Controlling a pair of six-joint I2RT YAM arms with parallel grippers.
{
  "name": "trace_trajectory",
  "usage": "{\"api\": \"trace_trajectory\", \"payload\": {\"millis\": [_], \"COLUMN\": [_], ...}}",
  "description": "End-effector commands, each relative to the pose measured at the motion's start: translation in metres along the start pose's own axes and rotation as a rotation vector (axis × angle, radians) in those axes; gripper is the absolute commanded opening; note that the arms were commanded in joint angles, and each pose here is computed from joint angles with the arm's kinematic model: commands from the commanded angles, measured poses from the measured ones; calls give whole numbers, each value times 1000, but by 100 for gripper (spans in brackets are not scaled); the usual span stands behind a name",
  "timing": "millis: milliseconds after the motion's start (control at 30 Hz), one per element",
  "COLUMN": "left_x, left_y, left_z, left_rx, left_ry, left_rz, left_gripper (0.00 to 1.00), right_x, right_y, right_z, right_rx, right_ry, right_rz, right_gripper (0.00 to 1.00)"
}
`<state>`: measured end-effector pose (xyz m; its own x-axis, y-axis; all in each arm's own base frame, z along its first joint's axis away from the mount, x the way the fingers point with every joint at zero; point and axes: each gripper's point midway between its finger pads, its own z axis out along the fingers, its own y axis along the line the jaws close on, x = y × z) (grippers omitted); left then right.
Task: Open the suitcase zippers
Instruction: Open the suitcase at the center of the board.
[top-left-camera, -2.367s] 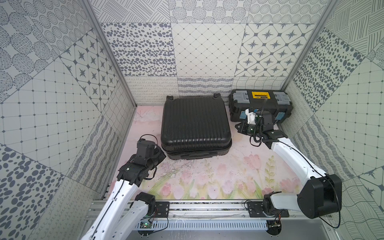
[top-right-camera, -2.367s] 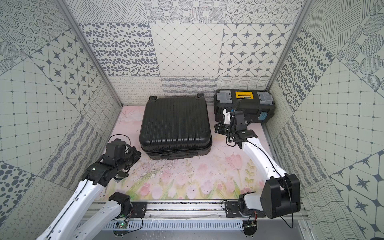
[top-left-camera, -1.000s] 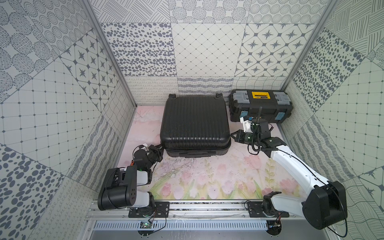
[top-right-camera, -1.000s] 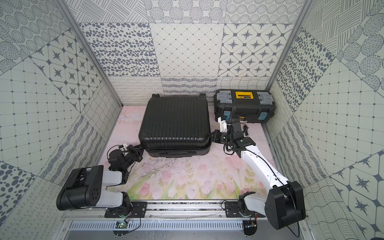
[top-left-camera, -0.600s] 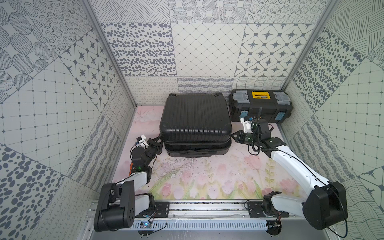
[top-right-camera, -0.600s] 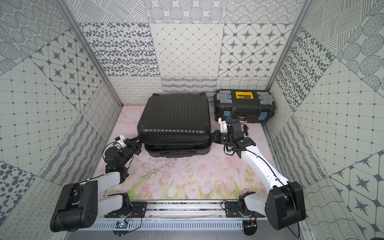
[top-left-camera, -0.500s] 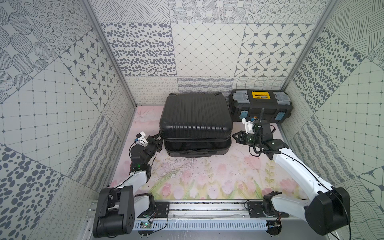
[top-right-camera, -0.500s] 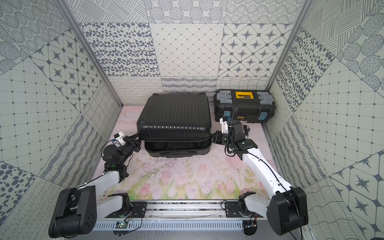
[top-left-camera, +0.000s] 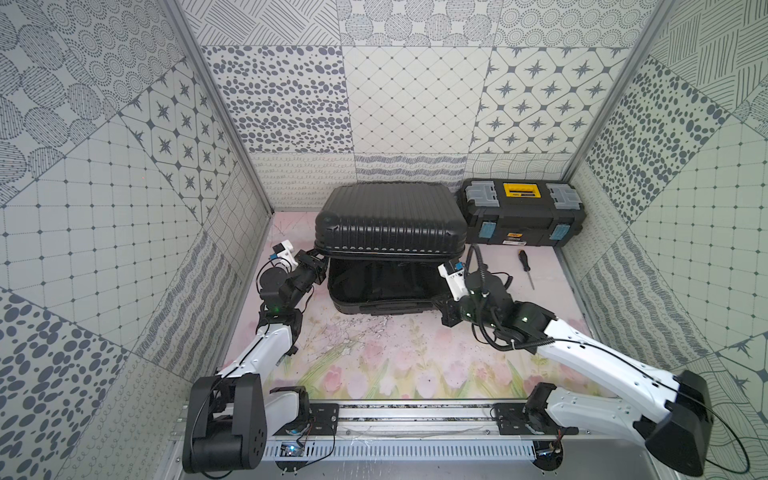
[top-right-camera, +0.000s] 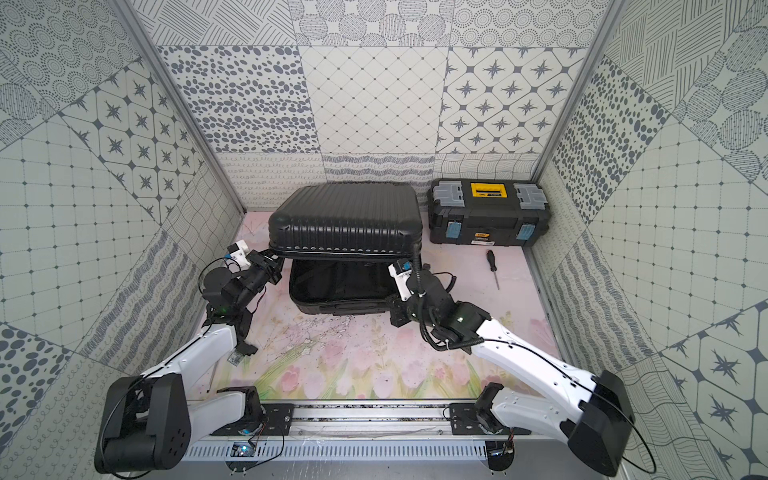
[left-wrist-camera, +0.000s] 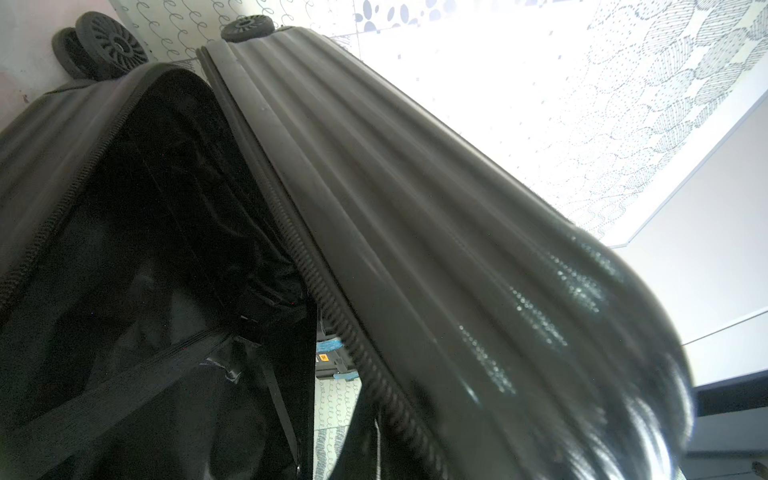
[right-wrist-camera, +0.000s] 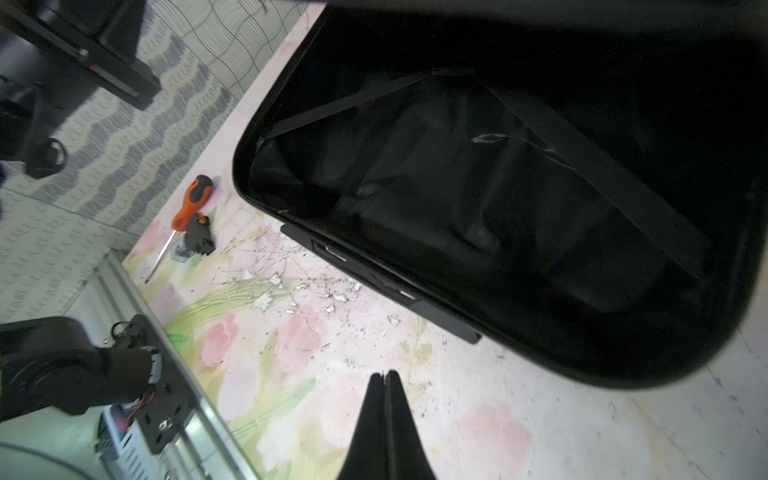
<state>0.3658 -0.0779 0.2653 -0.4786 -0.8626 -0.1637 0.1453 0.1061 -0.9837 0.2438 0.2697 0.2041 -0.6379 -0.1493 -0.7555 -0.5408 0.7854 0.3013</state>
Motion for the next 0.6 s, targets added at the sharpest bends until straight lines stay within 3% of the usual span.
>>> {"api": "trace_trajectory", "payload": {"millis": [0,333,500,567], "left_x": [0,15,25,29], "left_y": [-17,5,9,0], "left_z": [3,-15,-35,-40], "left_rx": [56,-49,-195,-213], "left_ry": [7,30,58,80], "left_rz": [84,72,130,163], "left_gripper": [0,0,37,46], "right_x": [-60,-169,-239,-268], "right_y": [12,28,6,-14], "right_z": [19,56,80,91], "right_rx": [56,112,102,105], "right_ry": [-196,-410,-438,-459], "right_rz": [-30,-68,-18,14], "right_gripper": [0,0,0,0]}}
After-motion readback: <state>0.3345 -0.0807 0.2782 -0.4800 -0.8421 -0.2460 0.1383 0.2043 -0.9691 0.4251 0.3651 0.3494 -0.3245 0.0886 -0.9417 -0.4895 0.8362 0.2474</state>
